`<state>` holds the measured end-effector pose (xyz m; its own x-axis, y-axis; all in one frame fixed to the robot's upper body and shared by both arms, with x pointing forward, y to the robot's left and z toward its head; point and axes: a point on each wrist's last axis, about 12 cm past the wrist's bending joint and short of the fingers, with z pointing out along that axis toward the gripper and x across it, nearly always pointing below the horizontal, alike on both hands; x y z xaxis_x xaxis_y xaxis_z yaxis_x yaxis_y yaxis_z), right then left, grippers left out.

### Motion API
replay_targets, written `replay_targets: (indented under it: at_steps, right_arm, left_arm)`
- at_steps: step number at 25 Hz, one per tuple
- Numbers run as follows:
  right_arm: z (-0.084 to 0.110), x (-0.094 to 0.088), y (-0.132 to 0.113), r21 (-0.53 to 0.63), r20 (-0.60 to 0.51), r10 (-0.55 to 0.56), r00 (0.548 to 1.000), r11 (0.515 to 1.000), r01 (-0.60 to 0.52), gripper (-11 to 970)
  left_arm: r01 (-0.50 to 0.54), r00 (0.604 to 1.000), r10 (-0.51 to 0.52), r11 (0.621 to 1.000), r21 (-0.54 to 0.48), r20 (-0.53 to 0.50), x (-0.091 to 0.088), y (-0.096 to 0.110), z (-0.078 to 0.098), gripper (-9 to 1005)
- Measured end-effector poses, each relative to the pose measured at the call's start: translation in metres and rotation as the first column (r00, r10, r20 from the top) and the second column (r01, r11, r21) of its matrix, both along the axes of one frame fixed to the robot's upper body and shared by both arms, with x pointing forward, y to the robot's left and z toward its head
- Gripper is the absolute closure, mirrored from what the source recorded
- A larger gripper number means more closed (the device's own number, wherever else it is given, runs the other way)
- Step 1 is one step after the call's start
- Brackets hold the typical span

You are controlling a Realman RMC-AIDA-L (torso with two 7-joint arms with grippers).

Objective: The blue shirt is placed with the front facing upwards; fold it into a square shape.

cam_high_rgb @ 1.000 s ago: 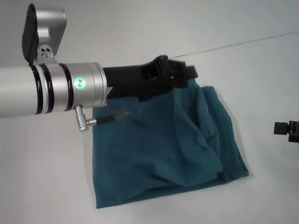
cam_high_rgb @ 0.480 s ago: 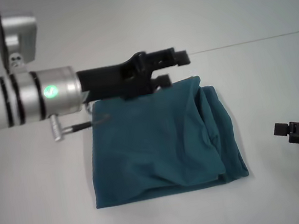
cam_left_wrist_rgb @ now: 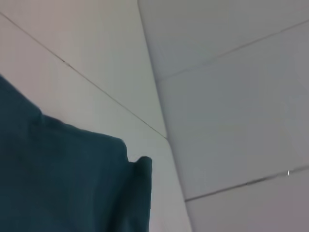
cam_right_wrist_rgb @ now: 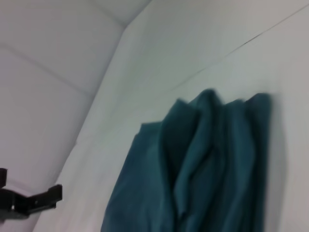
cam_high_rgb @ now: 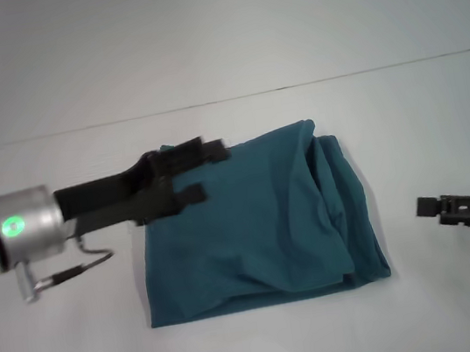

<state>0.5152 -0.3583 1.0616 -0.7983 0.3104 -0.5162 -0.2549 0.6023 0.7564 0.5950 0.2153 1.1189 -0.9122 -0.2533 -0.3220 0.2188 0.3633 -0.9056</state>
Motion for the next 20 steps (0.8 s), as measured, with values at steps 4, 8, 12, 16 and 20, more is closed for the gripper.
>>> replay_targets:
  at_steps: [4,8,12,16,20]
  right_arm:
    - [0.01,0.016,0.014,-0.024,-0.005,0.087,0.996,0.996,-0.087,13]
    - [0.024,0.034,0.021,-0.03,0.0,0.119,0.993,0.992,-0.119,13]
    - [0.043,0.056,0.031,-0.034,-0.027,0.156,0.987,0.987,-0.157,13]
    - [0.067,0.081,0.048,-0.045,-0.064,0.187,0.98,0.981,-0.19,13]
    - [0.093,0.106,0.068,-0.105,-0.034,0.217,0.976,0.97,-0.22,13]
  left_arm:
    - [0.074,0.991,-0.079,0.996,0.049,0.111,-0.016,0.022,-0.004,50]
    - [0.152,0.953,-0.191,0.973,0.174,0.236,-0.035,0.038,-0.014,49]
    - [0.19,0.914,-0.274,0.941,0.28,0.298,-0.052,0.049,-0.027,49]
    - [0.157,0.923,-0.237,0.951,0.265,0.303,-0.058,0.061,-0.027,49]
    - [0.106,0.917,-0.201,0.956,0.275,0.344,-0.065,0.079,-0.023,49]
